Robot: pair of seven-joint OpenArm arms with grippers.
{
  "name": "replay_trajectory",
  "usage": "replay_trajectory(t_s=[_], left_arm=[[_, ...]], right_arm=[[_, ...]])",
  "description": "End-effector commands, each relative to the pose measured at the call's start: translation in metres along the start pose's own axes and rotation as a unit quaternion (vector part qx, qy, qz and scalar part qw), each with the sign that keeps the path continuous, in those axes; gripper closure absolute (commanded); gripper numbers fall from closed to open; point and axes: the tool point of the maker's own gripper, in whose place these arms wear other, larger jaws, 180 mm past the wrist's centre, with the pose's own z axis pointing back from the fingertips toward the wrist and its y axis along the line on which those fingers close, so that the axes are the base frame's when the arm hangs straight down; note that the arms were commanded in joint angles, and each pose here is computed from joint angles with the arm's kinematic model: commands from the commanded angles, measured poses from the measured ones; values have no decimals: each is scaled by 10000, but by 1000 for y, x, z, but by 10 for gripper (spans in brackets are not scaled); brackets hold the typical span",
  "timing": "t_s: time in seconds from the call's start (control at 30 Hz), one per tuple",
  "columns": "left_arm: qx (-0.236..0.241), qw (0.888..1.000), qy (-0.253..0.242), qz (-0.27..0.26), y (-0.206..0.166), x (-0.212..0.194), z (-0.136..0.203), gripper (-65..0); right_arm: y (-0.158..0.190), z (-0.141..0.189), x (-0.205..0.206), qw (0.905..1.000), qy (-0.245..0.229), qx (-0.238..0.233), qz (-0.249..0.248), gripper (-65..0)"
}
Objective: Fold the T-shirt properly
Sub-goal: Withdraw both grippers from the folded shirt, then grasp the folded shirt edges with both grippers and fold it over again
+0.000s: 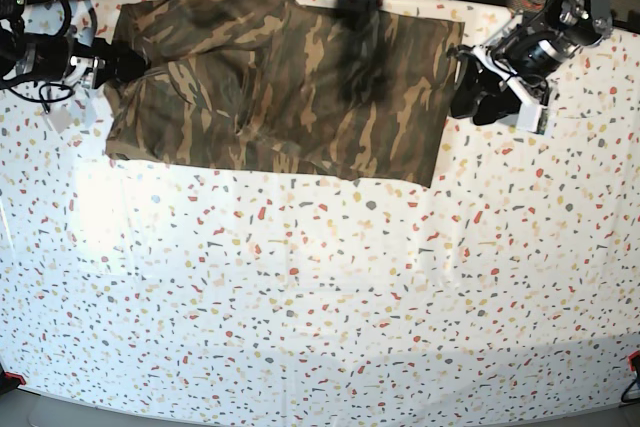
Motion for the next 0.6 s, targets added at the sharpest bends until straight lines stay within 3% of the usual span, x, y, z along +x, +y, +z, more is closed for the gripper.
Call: replay_trajectory(t_s=[0.0,0.1,0.23,0.4,0.57], left_arm=[[-75,9996,-256,-68,-3,14,2,-232],[-86,9996,-260,-58,-4,14,1,-232],[-86,9997,-225,-61,-4,13,1,-232],[-79,9999,-132,-29,-5,6,3,-232],[162,9990,92,-408,2,-9,8,-232]], right_arm=[[1,2,3,9999,12,-30,119,-332],[11,-4,9,9995,-85,60,285,-282],[25,-15,11,9985,-112,135,514,-267],[33,-23,19,9975,-440,199,512,-53],[16,-7,43,9927,-1032,-196,592,0]])
